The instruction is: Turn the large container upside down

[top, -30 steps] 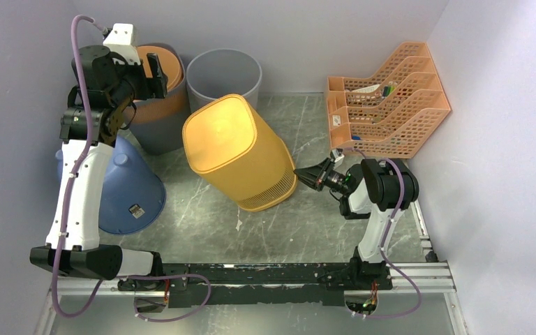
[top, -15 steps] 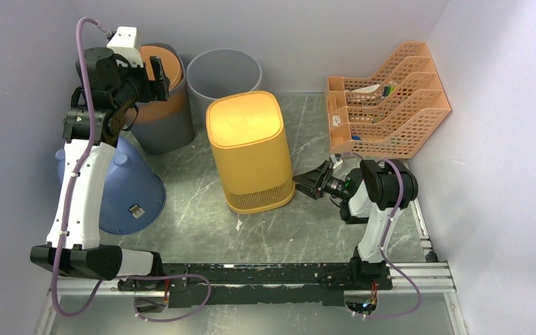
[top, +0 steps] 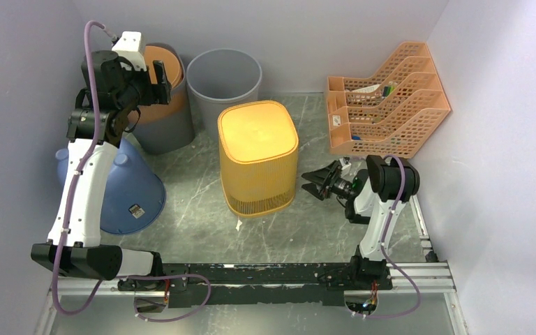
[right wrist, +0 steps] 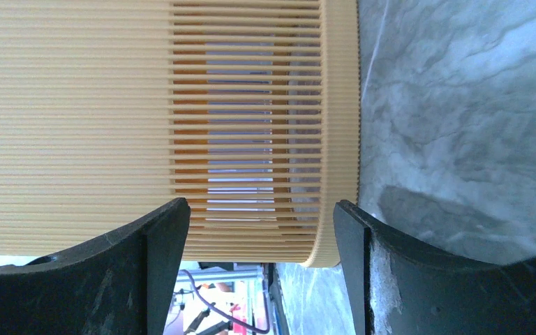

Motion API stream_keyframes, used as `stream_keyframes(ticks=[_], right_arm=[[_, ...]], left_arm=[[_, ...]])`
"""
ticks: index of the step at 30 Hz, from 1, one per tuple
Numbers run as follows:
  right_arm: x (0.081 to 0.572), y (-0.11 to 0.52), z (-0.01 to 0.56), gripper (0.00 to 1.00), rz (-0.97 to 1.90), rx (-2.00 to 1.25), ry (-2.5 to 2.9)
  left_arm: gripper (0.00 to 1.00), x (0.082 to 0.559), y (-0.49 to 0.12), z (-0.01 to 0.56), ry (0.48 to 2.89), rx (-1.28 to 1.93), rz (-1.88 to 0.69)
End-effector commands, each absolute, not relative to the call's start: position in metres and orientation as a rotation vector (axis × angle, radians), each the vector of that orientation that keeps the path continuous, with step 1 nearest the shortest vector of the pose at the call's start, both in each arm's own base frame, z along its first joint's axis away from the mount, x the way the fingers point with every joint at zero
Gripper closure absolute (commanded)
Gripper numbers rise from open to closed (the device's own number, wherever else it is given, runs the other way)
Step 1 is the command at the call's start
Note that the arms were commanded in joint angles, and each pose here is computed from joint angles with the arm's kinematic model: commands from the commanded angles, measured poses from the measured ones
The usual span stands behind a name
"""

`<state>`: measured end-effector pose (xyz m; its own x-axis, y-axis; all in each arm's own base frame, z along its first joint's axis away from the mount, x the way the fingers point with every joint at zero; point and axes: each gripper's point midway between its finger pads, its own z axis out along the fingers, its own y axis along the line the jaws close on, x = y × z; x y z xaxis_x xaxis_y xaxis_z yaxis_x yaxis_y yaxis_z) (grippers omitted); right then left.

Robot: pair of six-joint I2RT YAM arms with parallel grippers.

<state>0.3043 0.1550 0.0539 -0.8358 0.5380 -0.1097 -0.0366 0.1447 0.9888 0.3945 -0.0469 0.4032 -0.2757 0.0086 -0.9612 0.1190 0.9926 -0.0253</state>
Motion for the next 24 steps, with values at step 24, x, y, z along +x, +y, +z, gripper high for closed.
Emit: stream_keyframes(ticks=[24], right_arm=[[0.410,0.119,0.152,0.20,0.848,0.124,2.061]], left_arm=[[0.10,0.409,-0.059,0.415,1.793,0.112,-0.143]])
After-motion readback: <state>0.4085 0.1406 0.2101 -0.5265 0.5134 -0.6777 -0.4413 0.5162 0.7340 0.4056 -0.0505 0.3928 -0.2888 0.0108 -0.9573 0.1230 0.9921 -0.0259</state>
